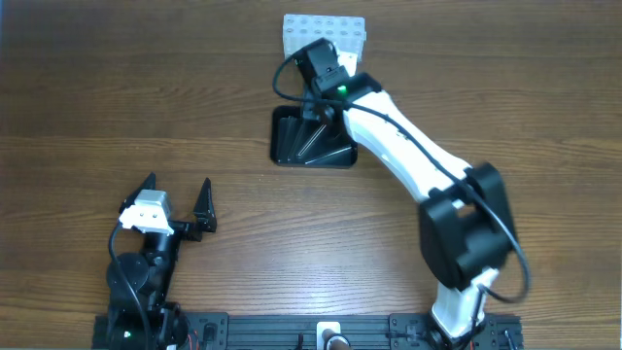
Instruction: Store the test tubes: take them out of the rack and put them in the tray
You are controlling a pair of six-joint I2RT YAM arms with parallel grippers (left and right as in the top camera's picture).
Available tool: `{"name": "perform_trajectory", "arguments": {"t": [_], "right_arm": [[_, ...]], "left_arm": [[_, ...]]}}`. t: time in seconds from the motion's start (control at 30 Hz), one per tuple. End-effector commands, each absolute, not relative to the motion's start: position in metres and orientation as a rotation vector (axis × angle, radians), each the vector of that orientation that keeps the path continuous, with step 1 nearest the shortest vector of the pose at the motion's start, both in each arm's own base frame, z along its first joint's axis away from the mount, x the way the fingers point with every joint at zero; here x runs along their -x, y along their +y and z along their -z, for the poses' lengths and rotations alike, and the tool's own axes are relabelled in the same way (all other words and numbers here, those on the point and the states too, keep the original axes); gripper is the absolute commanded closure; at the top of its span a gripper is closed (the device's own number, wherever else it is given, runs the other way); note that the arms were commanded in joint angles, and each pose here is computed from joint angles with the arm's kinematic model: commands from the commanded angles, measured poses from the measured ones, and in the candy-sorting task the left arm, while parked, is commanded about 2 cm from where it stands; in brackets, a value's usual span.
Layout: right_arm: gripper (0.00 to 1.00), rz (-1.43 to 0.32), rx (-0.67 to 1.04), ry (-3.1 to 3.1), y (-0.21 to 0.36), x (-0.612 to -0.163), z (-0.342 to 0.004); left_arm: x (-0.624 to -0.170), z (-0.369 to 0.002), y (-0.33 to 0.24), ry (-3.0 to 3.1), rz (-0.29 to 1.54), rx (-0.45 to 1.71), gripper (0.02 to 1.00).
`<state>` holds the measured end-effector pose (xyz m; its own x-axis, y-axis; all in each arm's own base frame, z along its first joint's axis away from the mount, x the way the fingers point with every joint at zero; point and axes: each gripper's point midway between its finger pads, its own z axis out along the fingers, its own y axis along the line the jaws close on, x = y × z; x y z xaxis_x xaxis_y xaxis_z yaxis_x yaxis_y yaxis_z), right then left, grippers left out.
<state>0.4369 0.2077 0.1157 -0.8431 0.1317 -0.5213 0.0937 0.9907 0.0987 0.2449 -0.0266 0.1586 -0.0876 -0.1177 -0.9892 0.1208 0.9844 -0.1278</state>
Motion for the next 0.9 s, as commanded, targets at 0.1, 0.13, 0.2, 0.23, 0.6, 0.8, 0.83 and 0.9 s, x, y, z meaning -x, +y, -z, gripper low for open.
{"name": "perform_trajectory", "arguments": {"t": [0.1,0.13,0.2,0.23,0.6,0.8,0.83,0.9], "right_arm": [[0.215,0.037,-0.099,2.248,0.146,-0.438,-0.257],[0.205,0.046,-0.091,2.216,0.136,-0.438,-0.271],[0.183,0.078,-0.085,2.138,0.107,-0.435,-0.301],[0.172,0.089,-0.090,2.113,0.096,-0.434,-0.310],[0.058,0.025,-0.159,1.908,0.002,-0.378,-0.348],[0.007,0.132,-0.174,1.818,-0.019,-0.339,-0.317],[0.009,0.143,-0.185,1.806,-0.022,-0.332,-0.309],[0.009,0.160,-0.185,1.792,-0.025,-0.319,-0.292]], "left_arm": [[-0.245,-0.157,-0.027,1.646,0.196,-0.016,0.020],[-0.245,-0.157,-0.027,1.646,0.196,-0.016,0.020],[-0.245,-0.157,-0.027,1.646,0.196,-0.016,0.018],[-0.245,-0.157,-0.027,1.646,0.196,-0.016,0.018],[-0.245,-0.157,-0.027,1.646,0.196,-0.016,0.018],[-0.245,-0.157,-0.027,1.646,0.196,-0.016,0.018],[-0.245,-0.157,-0.027,1.646,0.196,-0.016,0.018],[-0.245,-0.157,-0.027,1.646,0.196,-0.016,0.018]]}}
